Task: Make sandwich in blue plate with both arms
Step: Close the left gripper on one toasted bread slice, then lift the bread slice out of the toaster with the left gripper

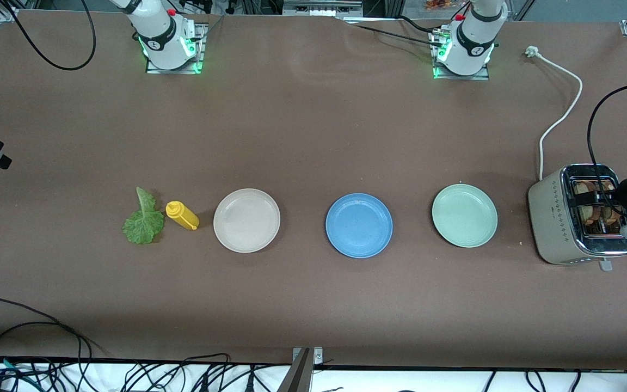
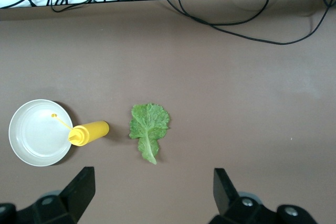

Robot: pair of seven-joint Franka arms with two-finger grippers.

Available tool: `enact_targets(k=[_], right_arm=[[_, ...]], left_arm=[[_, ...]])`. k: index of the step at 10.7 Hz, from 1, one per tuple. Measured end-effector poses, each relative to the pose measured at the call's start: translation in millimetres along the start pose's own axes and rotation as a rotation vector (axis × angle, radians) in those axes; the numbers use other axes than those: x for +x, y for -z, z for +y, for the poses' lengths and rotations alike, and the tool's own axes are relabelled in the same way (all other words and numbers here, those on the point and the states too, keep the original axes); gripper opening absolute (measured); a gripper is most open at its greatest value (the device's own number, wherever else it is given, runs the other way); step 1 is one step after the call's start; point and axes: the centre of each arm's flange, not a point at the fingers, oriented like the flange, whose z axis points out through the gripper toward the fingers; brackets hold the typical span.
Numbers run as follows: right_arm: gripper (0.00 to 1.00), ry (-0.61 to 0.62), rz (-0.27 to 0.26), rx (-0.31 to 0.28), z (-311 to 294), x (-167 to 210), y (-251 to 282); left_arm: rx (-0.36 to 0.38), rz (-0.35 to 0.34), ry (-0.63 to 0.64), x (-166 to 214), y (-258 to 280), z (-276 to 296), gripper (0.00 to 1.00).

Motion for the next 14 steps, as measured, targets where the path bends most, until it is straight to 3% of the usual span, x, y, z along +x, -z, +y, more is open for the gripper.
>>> enact_targets(k=[1,4,6,8,11,14], right_arm=[[1.00,0.000,0.001,0.000,0.0,0.1,0.1],[1.00,0.000,0.002,0.000,0.0,0.2,0.1],[1.00,0.000,0.002,0.000,0.0,0.2,0.1],[1.00,0.000,0.002,0.000,0.0,0.2,0.2],[1.00,0.000,0.002,0.000,0.0,0.2,0.1],[1.00,0.000,0.002,0.000,0.0,0.3,0.1]], left_arm=[[-0.002,-0.008,-0.002,-1.0,-4.3,0.5,0.83],[0.052,-0.025,-0.021,-4.2,-7.5,-3.0,0.38],[0.064,-0.023,-0.023,-4.9,-5.3,-4.2,0.15],[0.064,-0.021,-0.023,-5.2,-4.2,-4.3,0.08],[0.073,0.002,-0.020,-11.1,15.0,-3.2,0.07],[0.083,0.016,-0.018,-28.8,66.6,4.4,0.07]])
